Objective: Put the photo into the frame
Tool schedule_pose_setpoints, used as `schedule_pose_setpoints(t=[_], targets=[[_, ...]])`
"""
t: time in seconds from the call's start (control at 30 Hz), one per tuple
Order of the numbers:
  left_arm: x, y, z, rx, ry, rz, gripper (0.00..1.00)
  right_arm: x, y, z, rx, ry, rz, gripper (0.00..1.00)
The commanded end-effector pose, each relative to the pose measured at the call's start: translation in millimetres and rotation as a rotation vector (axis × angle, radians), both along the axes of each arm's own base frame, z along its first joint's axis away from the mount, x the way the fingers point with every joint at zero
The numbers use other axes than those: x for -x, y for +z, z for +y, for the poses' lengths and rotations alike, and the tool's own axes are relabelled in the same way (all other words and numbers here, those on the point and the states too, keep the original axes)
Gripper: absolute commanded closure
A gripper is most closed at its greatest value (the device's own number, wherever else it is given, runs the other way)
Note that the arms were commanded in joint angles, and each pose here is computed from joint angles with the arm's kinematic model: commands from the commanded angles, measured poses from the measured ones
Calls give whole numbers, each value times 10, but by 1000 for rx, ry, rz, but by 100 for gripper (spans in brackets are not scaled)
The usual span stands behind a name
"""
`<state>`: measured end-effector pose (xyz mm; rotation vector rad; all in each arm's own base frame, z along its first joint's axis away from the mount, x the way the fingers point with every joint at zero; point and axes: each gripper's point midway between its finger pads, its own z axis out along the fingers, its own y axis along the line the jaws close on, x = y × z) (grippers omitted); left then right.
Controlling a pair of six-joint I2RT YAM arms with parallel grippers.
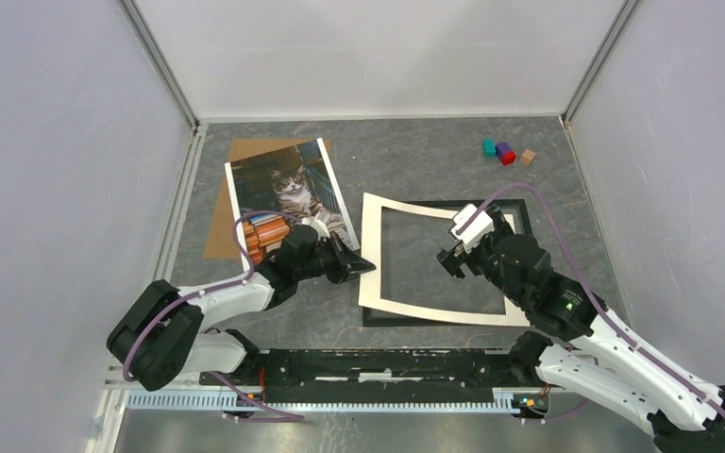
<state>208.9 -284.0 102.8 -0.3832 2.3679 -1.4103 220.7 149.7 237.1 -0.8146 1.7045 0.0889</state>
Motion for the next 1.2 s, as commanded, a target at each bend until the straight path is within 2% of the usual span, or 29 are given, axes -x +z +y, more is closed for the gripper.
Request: schedule_pose_setpoints(t=[0.0,0.1,0.5,0.77,0.97,1.17], targets=[[-329,259,-119,64,106,-62,98,1,103,-9,-54,-17,-21,2],[-385,238,-189,67,132,-37,98,2,119,-27,-57,-23,-27,2],[-367,76,-538,63,65,-19,98,2,64,-45,-45,-28,-23,2],[-369,-148,-613,-2,39,9,97,11,18,-36,-53,-27,-14,2],[-304,-280,-380,-236,-1,-2,50,15,28,-24,-64,-22,-14,2],[-242,-322,-181,-433,-78,-2,17,3,-5,24,-63,-6,-15,2]])
